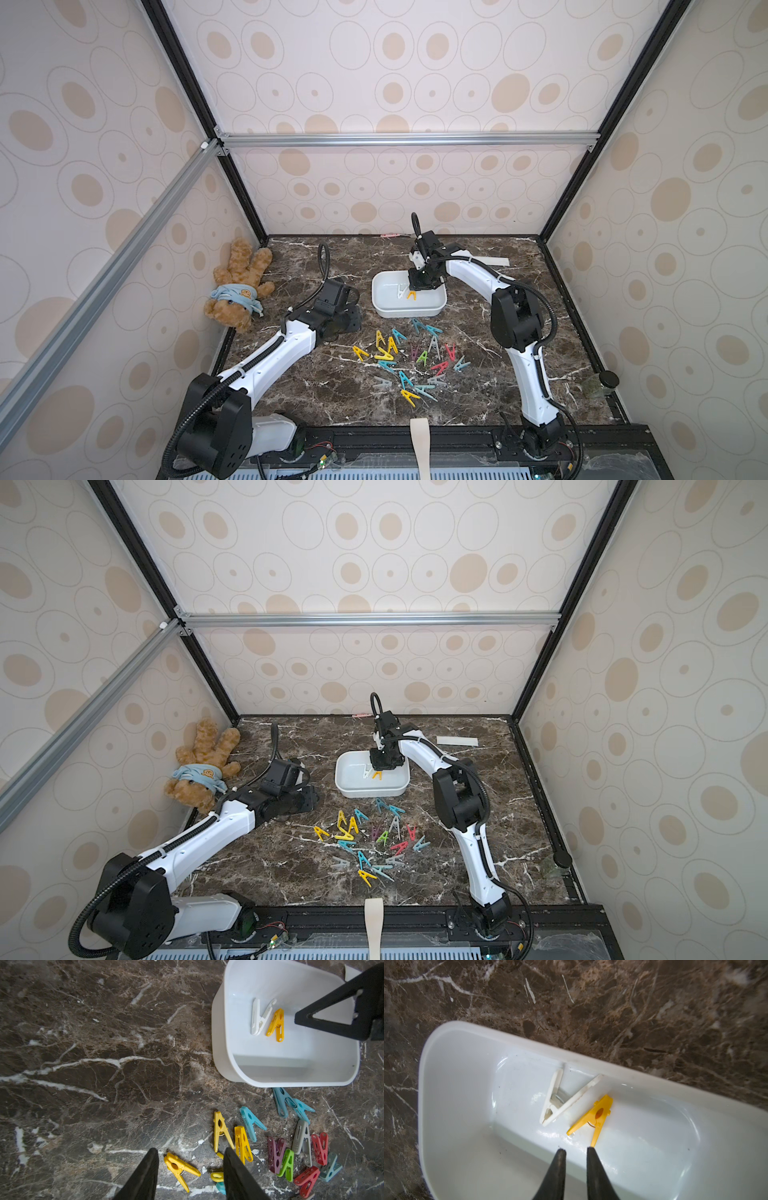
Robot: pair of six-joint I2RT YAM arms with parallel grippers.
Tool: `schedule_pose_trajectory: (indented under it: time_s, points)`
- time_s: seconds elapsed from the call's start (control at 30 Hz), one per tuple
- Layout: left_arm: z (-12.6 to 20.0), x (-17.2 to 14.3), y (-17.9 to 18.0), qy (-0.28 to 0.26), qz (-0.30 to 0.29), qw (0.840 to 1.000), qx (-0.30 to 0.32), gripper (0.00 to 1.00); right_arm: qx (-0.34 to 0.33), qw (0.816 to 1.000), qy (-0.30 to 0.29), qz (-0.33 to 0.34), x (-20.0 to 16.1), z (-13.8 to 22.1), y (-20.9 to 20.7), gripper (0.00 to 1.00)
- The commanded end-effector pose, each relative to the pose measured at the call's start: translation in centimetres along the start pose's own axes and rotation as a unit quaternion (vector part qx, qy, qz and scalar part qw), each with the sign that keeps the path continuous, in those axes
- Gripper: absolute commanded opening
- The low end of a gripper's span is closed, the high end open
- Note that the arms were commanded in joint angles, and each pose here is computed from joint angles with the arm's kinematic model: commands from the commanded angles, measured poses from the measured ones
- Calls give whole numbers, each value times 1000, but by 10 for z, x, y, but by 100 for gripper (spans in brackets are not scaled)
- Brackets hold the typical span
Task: Put the clothespins into the storage box
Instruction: Place the clothespin in the storage box, then pick up the clothespin from the center of the board.
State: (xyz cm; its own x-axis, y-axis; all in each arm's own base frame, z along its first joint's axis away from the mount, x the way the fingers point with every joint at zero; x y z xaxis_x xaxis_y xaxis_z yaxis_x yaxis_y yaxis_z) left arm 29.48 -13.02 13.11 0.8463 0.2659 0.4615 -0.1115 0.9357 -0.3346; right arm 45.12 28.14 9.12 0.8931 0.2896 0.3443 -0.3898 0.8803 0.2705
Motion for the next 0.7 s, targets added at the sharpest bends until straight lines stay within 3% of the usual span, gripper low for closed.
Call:
schedule_pose_trajectory:
  time_s: [0.0, 0.27, 0.47, 0.67]
  points:
    - [4, -12, 7, 22, 13, 1000, 2, 49, 11, 999, -27, 18, 9, 44, 16, 21]
    - [-2, -63, 11, 108, 13, 994, -5, 40, 13, 995, -81, 50, -14, 112, 40, 24]
    - [-3, -90, 17, 118, 18, 993, 11, 41, 50, 994, -94, 26, -36, 117, 52, 24]
    - [-16, -94, 9, 120, 10, 993, 16, 41, 72, 992, -100, 24, -39, 111, 62, 24]
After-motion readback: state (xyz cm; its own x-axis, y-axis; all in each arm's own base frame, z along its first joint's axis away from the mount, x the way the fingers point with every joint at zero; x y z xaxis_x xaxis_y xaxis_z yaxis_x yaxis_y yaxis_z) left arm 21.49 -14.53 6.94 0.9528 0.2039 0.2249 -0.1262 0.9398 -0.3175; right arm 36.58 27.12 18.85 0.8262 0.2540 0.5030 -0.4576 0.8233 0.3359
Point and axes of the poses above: each gripper's point midway between its finger pads, its own z axis back along the fingers, its own y axis along the line the jaws close on, x = y × z, the point moved 2 cm from there along z, back along the fingers, and after that the axes turned 6 degrees about z, right-handed, at the moved point
